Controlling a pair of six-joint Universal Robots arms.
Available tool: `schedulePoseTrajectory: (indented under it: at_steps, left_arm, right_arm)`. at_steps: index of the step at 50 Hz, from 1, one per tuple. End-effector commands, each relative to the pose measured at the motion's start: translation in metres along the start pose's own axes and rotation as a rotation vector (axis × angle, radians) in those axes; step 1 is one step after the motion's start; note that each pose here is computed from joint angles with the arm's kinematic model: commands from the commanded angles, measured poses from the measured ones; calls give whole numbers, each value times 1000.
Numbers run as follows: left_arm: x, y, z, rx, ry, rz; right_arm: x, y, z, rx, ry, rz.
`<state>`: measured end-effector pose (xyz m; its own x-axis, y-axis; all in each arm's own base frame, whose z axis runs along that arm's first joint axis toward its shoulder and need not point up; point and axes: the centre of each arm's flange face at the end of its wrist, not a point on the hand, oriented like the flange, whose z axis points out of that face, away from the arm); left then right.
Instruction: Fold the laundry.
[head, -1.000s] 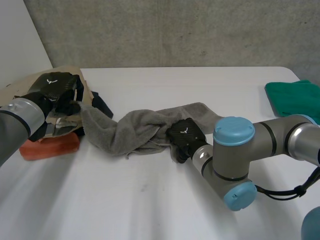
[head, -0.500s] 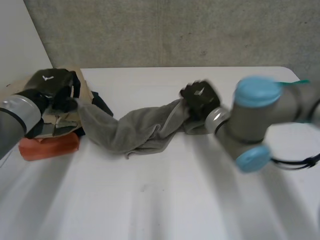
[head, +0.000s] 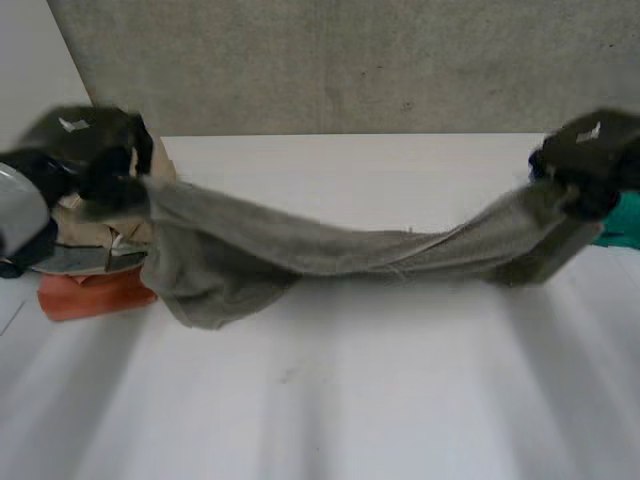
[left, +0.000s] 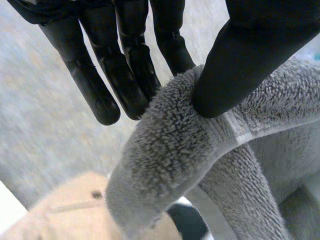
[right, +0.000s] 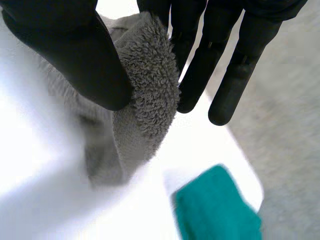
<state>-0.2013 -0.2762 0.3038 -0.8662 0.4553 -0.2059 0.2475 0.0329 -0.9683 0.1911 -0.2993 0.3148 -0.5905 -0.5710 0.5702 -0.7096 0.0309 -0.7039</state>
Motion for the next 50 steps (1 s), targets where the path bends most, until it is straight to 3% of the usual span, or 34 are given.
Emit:
schedulePoseTrajectory:
  at_steps: [1,6,8,14,18,29,39,50]
  left_arm:
    - [-1,37,78,-89,-52,184]
    - [-9,-4,123,151,-113,229]
    - [-15,-39,134,337,-160,247]
    - [-32,-115,137,821,-312,237]
    - [-39,-122,135,880,-352,220]
    - [-31,-58,141,615,-270,172]
    - [21,45,139,309,-62,168]
    - [55,113,85,-129,78,193]
  right_arm:
    - [3,36,75,-102,86,-47]
    - [37,10,114,115,317,-9]
    - [63,-14,121,302,461,9]
    - [113,-61,107,820,740,63]
    - [126,-66,95,995,802,91]
    - [107,-21,125,805,638,151]
    - [41,54,158,490,366,194]
    - [-9,113,145,118,158,107]
